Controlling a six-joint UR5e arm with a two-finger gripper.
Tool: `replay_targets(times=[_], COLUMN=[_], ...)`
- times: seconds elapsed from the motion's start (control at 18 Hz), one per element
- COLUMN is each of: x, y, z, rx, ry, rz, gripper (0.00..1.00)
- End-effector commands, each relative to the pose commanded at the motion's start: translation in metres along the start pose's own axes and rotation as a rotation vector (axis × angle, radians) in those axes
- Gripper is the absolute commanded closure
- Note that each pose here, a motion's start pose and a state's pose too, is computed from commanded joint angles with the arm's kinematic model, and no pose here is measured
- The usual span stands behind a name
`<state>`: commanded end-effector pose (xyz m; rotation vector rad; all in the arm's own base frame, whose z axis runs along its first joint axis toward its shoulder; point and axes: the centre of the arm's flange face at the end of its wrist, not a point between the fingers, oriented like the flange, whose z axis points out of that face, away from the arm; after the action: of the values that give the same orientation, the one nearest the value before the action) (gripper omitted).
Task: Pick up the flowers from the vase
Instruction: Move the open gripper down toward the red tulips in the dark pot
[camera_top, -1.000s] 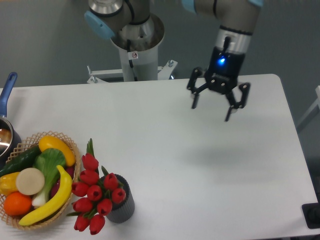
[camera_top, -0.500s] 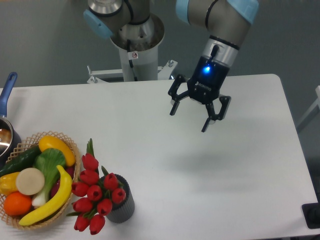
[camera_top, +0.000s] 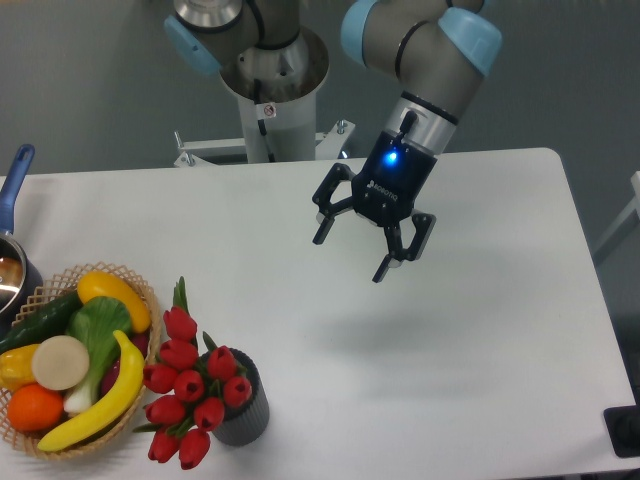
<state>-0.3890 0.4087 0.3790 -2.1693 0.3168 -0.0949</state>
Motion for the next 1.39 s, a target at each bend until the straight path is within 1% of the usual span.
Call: replay_targets(times=[0.11, 0.39, 0.61, 0.78, 0.89, 1.06, 1.17, 1.39], x=[0.001, 0.002, -0.002, 0.0, 0.001, 0.002, -0.003, -0.011], y=[0.001, -0.005, -0.01, -0.013, -0.017, -0.021, -0.024, -0.036], z=[0.003, 0.026, 0.057, 0.068, 0.073, 0.082, 0.087, 0.112], rx=[0.001, 0.005, 0.018, 0.021, 0.024, 0.027, 0.029, 0.029], ry=[0.006, 0.036, 0.073, 0.092, 0.103, 0.119, 0.123, 0.146], rz=[0.0, 0.03, 0.063, 0.066, 0.057, 0.011, 0.005, -0.028], gripper=[0.0, 0.0, 0.0, 0.0, 0.0, 0.0, 0.0, 0.0])
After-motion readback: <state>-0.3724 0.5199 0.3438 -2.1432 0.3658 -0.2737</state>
